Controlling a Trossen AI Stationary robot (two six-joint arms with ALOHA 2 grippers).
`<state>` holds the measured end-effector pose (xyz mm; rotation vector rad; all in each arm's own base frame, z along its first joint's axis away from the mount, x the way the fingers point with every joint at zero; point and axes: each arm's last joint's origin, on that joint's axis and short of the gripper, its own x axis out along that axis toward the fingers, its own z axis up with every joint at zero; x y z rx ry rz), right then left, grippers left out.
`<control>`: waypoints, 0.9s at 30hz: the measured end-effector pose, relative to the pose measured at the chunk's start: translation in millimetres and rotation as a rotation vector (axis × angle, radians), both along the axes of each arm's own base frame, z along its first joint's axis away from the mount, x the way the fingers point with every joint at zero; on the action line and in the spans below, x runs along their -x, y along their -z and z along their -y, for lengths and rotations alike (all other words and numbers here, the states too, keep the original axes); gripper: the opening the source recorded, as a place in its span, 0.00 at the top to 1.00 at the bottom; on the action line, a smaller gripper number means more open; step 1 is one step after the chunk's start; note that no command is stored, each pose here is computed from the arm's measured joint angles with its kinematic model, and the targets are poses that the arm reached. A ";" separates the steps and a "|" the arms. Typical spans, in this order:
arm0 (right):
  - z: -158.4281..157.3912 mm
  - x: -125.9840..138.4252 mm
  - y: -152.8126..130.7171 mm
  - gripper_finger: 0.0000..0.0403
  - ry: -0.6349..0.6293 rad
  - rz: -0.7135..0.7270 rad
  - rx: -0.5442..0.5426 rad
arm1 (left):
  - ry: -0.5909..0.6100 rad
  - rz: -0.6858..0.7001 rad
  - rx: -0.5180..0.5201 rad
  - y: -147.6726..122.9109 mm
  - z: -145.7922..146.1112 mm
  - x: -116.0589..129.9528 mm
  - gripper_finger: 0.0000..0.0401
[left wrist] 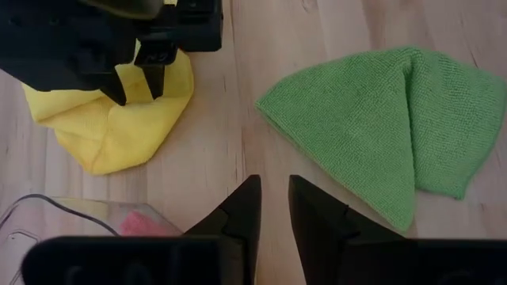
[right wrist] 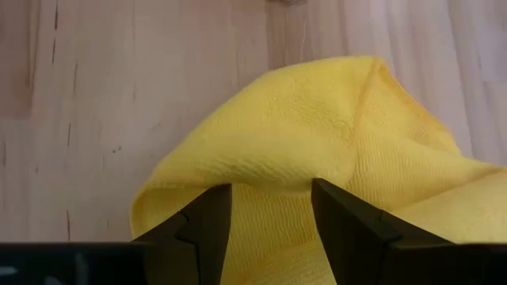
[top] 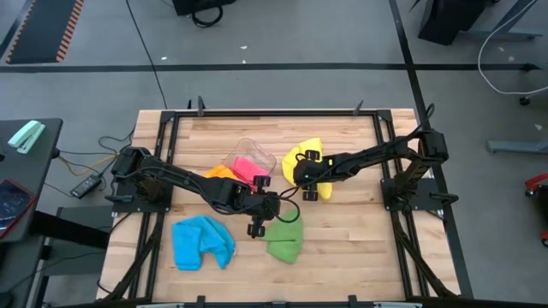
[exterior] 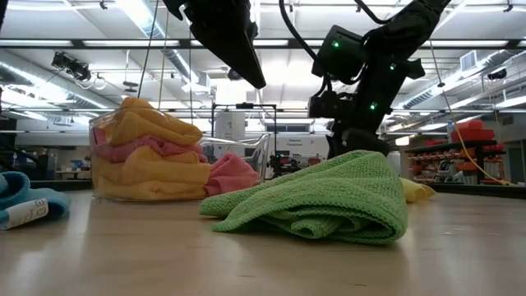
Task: Fold microfiber towels
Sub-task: Fold the yellow microfiber towel
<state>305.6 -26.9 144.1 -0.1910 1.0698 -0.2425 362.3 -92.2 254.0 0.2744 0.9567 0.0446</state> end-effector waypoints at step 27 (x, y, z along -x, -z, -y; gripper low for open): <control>9.3 -6.3 -4.3 0.99 -0.156 0.035 0.068 | 0.000 -0.001 0.000 0.5 0.1 -0.3 0.80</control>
